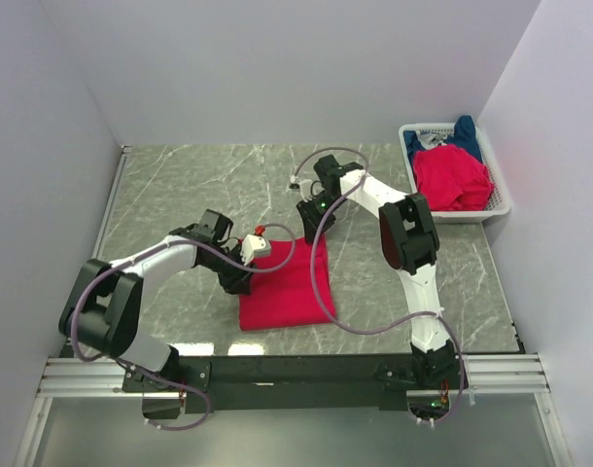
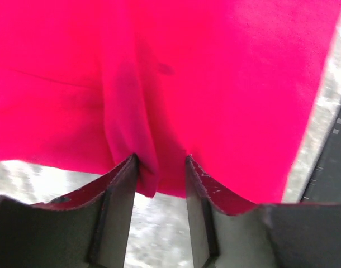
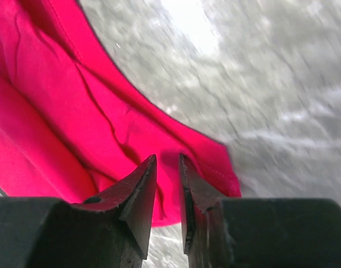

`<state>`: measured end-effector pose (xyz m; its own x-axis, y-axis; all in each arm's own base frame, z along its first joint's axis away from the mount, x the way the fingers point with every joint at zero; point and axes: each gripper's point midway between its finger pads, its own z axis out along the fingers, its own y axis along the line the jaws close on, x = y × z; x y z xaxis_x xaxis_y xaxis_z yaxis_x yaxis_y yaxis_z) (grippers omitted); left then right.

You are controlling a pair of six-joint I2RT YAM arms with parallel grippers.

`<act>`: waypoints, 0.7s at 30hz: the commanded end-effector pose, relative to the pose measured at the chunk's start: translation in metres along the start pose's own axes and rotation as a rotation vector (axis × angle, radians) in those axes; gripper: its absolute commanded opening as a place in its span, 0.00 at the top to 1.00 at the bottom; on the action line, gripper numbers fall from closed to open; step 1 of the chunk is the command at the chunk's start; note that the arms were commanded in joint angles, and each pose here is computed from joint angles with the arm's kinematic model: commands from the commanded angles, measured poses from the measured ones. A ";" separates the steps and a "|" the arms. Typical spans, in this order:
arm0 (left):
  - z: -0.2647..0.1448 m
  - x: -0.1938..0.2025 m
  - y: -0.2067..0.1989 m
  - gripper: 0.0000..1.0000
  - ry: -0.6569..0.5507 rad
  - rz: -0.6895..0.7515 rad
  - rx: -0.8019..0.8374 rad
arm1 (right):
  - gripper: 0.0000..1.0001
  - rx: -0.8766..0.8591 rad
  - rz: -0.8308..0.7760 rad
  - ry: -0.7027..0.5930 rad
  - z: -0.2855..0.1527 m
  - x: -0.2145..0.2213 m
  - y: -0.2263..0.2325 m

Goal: Fold and stack the t-shirts
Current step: Fold the tshirt

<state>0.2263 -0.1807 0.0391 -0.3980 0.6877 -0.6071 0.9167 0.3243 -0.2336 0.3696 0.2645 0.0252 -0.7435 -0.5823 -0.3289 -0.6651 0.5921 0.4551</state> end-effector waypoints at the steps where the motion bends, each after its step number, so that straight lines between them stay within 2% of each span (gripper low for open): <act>1: -0.008 -0.002 -0.016 0.52 -0.016 -0.014 -0.006 | 0.71 0.023 -0.041 0.026 0.001 -0.007 0.002; 4: -0.023 -0.018 -0.008 0.39 -0.057 0.050 -0.068 | 0.70 -0.006 -0.064 0.016 -0.008 -0.007 0.015; 8: -0.040 -0.048 -0.002 0.31 -0.130 0.192 -0.091 | 0.69 -0.011 -0.120 -0.073 -0.033 -0.017 0.033; 13: -0.038 -0.083 0.003 0.32 -0.222 0.310 -0.070 | 0.69 -0.124 -0.117 -0.175 -0.042 -0.039 0.057; 15: -0.034 -0.097 0.004 0.35 -0.260 0.346 -0.056 | 0.70 -0.174 -0.084 -0.181 -0.036 -0.045 0.061; 21: -0.012 -0.108 0.009 0.38 -0.291 0.438 -0.023 | 0.75 -0.412 0.029 -0.187 -0.015 -0.054 0.081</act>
<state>0.2667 -0.2237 0.0971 -0.0770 0.6150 -0.7848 0.9890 0.1470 0.0181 0.3554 0.3154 0.0801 -0.7441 -0.4973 -0.4461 -0.6545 0.4090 0.6359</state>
